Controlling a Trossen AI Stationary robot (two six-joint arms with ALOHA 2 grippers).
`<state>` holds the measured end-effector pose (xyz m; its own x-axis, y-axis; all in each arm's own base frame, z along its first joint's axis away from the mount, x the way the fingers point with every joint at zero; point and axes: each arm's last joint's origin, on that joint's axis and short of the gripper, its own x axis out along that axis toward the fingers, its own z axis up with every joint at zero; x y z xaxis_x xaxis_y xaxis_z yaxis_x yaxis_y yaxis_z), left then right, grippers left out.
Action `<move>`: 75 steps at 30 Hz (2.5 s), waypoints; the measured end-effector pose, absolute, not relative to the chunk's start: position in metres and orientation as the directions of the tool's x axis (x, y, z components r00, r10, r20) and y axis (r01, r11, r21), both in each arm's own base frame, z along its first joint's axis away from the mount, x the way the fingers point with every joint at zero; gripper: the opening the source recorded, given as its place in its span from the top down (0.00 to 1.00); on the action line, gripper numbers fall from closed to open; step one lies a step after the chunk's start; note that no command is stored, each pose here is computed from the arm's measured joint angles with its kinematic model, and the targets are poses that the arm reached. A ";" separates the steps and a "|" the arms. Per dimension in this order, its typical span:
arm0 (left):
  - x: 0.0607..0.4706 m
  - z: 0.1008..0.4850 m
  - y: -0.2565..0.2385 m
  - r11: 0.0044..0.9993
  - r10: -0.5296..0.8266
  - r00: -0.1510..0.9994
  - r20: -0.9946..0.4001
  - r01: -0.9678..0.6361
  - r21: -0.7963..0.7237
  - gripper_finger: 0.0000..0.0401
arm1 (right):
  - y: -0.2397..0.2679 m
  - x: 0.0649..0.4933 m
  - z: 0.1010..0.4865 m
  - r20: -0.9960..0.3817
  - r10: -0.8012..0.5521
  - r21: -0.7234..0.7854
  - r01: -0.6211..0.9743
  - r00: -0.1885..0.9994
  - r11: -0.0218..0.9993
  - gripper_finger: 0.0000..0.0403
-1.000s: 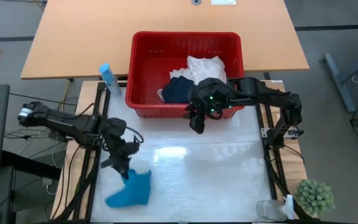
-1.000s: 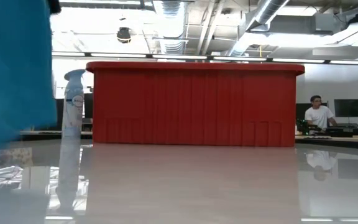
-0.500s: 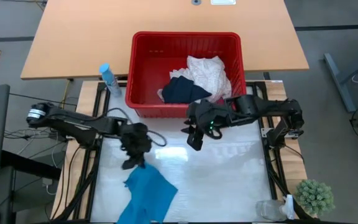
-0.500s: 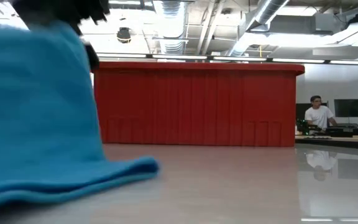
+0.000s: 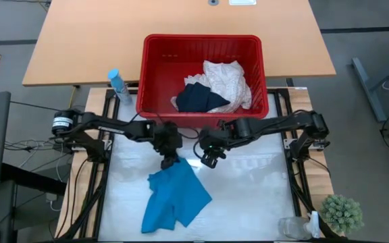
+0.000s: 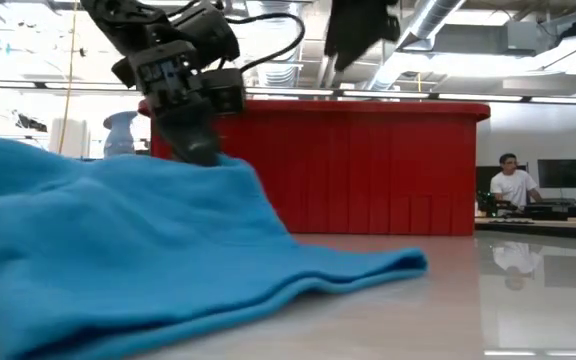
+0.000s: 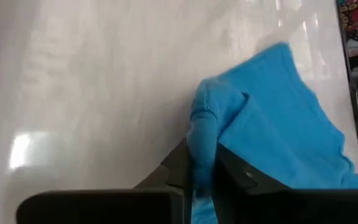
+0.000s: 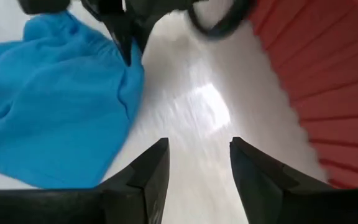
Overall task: Fold laundry
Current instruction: Remove the blue shorts from the red laundry bin, then fold the blue shorts
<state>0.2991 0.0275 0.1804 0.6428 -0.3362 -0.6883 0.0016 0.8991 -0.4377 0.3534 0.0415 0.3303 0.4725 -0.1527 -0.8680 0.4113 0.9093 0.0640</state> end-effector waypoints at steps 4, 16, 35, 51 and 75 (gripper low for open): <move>0.307 0.191 0.031 0.925 -0.300 0.676 -0.674 0.032 -0.379 0.84 | 0.044 0.361 0.310 -0.855 -0.093 0.141 0.401 0.511 0.905 0.48; 0.312 0.199 0.030 0.934 -0.300 0.690 -0.659 0.071 -0.351 0.64 | 0.047 0.376 0.261 -0.756 0.059 0.326 0.297 0.652 0.898 0.41; 0.312 0.200 0.030 0.931 -0.304 0.692 -0.655 0.069 -0.359 0.64 | 0.018 0.386 0.214 -0.662 0.059 0.331 0.221 0.747 0.917 0.41; 0.312 0.200 0.031 0.934 -0.280 0.698 -0.659 0.039 -0.355 0.64 | 0.015 0.397 0.194 -0.666 0.107 0.357 0.189 0.738 0.915 0.55; 0.285 0.181 0.042 0.971 -0.158 0.480 -0.863 -0.082 -0.223 0.64 | 0.035 0.387 0.173 -0.790 0.105 0.335 0.280 0.604 0.900 0.96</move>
